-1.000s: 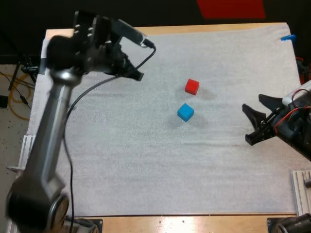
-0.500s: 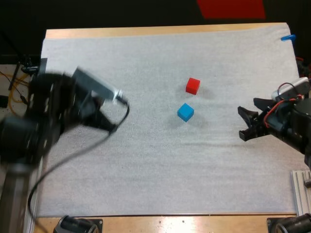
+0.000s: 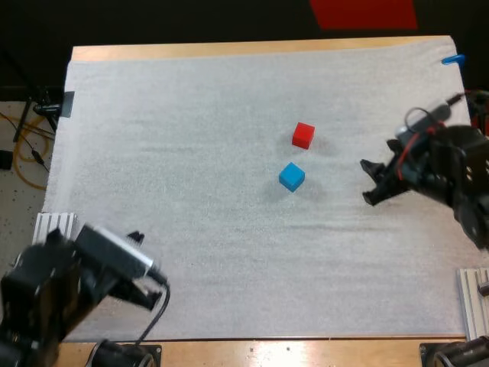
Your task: Stack red cube on blue cube
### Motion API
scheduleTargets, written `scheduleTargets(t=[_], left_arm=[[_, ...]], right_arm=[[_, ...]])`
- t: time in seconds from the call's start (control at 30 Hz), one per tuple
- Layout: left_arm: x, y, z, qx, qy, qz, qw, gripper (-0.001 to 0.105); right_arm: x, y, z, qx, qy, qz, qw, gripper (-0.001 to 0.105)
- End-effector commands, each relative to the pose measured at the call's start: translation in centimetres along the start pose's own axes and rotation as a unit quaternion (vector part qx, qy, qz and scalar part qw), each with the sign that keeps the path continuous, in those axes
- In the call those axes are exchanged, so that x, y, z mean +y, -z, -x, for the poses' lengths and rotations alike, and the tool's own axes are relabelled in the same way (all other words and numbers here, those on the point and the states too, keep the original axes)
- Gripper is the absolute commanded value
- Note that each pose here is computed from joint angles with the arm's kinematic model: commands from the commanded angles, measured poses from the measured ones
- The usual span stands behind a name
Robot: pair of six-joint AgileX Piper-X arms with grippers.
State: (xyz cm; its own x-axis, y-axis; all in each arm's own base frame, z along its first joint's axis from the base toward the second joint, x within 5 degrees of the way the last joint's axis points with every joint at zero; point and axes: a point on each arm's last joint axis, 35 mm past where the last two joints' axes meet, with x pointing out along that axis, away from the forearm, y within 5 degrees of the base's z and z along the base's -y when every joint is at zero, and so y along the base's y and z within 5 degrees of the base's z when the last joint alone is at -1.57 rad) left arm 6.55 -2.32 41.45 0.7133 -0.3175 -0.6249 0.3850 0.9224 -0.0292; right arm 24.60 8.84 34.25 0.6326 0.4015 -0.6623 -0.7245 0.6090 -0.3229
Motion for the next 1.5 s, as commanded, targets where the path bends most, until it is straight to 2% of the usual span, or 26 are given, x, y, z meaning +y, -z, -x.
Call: scheduleTargets(t=[0.0, 0.1, 0.17, 0.2, 0.33, 0.4, 0.7, 0.93, 1.47], left_arm=[[-0.1, 0.0, 0.3, -0.016, 0.004, 0.003, 0.9999, 0.000], [-0.1, 0.3, 0.9, -0.028, 0.003, 0.002, 0.9996, 0.005], [-0.1, 0.3, 0.8, -0.028, 0.003, 0.002, 0.9996, 0.018], [-0.1, 0.3, 0.8, -0.028, 0.003, 0.002, 0.9996, 0.021], [-0.1, 0.3, 0.8, -0.028, 0.003, 0.002, 0.9996, 0.049], [-0.1, 0.3, 0.8, -0.028, 0.003, 0.002, 0.9996, 0.053], [-0.1, 0.3, 0.8, -0.028, 0.003, 0.002, 0.9996, 0.054], [-0.1, 0.3, 0.8, -0.028, 0.003, 0.002, 0.9996, 0.054], [-0.1, 0.3, 0.8, -0.028, 0.003, 0.002, 0.9996, 0.054]], right_arm=[[-0.5, -0.7, -0.4, -0.006, 0.004, 0.024, 1.000, 0.058], [-1.7, -1.5, -3.1, 0.000, -0.001, 0.045, 0.999, 0.058], [-2.5, -2.0, -5.3, 0.002, -0.006, 0.061, 0.998, 0.058], [-2.6, -1.9, -5.9, 0.005, -0.011, 0.066, 0.998, 0.058], [-3.9, -2.5, -9.9, 0.014, -0.028, 0.090, 0.995, 0.058], [-4.4, -2.9, -11.3, 0.010, -0.037, 0.103, 0.994, 0.058], [-5.9, -3.3, -18.7, 0.007, -0.084, 0.114, 0.990, 0.058], [-4.4, -3.0, -23.1, 0.003, -0.117, 0.123, 0.985, 0.058], [-2.8, -0.5, -27.6, 0.044, -0.127, 0.132, 0.982, 0.058]])
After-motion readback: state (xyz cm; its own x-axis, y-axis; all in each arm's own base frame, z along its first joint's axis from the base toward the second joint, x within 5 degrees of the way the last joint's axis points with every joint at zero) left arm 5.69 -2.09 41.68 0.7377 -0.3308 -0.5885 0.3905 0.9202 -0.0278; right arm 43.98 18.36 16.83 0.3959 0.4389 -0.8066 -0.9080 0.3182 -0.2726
